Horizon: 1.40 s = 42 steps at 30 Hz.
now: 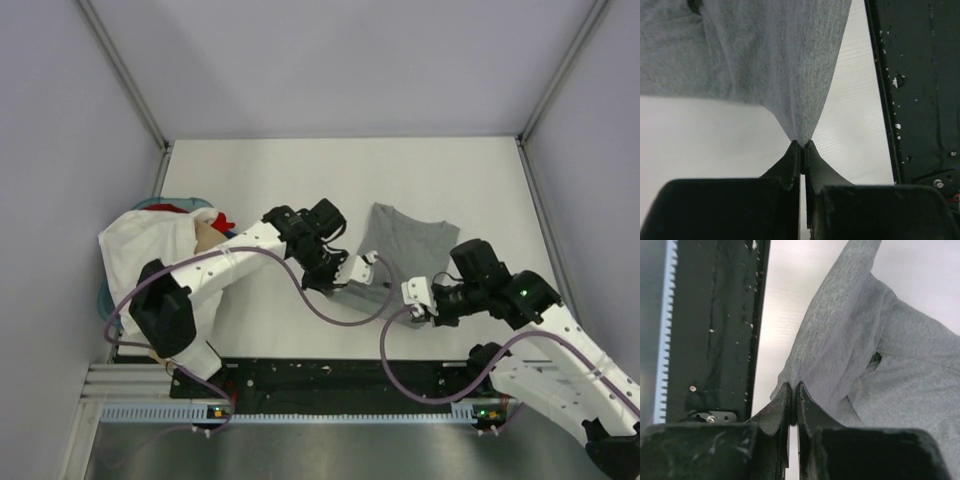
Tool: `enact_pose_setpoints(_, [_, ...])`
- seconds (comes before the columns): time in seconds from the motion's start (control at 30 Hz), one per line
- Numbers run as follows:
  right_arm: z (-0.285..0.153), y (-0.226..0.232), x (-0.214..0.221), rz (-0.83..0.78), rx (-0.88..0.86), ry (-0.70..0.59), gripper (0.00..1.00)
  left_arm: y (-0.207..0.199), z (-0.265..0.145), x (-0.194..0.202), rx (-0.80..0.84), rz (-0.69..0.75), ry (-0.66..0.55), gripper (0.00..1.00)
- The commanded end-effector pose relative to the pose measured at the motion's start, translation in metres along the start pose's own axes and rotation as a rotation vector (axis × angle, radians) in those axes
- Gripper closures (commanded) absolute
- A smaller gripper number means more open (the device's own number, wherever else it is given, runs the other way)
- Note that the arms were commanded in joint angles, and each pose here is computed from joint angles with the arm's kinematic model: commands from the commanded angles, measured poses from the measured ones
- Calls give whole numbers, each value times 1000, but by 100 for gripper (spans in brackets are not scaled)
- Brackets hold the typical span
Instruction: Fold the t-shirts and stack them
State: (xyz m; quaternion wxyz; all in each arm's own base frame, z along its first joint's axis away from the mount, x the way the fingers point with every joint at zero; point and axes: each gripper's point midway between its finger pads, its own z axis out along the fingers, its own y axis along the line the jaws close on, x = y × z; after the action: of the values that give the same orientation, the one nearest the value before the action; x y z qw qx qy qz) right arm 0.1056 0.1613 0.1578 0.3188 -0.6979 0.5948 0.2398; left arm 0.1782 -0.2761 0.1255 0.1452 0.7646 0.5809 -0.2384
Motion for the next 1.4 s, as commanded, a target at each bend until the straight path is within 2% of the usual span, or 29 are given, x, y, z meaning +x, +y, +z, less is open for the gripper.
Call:
enact_pose_setpoints(0.0, [-15,30,-34,33,-103,-136,100,-34,-37,-21,58,-62,-52,100])
enact_pose_setpoints(0.2, [-20,28,-48,57,-106,-188,100,-31,-47,-44,46,-108,-126,100])
enact_pose_setpoints(0.27, [-18,8,-39,110,-39,-174,100,-6,-45,-53,-35,-132,-146,100])
enact_pose_setpoints(0.37, [-22,-31,-35,152,104,-233,100,41,-45,-62,-175,-203,-146,100])
enact_pose_setpoints(0.47, [-35,-73,-25,243,280,-291,100,83,-58,-72,-247,-311,-202,100])
enact_pose_setpoints(0.53, [-36,-86,-10,282,336,-291,100,110,-63,-75,-281,-369,-233,100])
enact_pose_setpoints(0.67, [-42,-109,20,349,449,-248,100,141,-58,-81,-281,-359,-256,100])
enact_pose_setpoints(0.8, [-68,-139,34,415,567,-289,100,164,-45,-84,-293,-343,-264,100])
enact_pose_setpoints(1.0, [-79,-162,70,571,649,-314,100,214,-48,-99,-422,-335,-303,100])
enact_pose_setpoints(1.13, [-100,-180,86,594,750,-312,100,238,-46,-108,-491,-332,-337,100])
enact_pose_setpoints(1.37, [-112,-211,107,652,754,-312,100,270,-40,-112,-591,-340,-358,100])
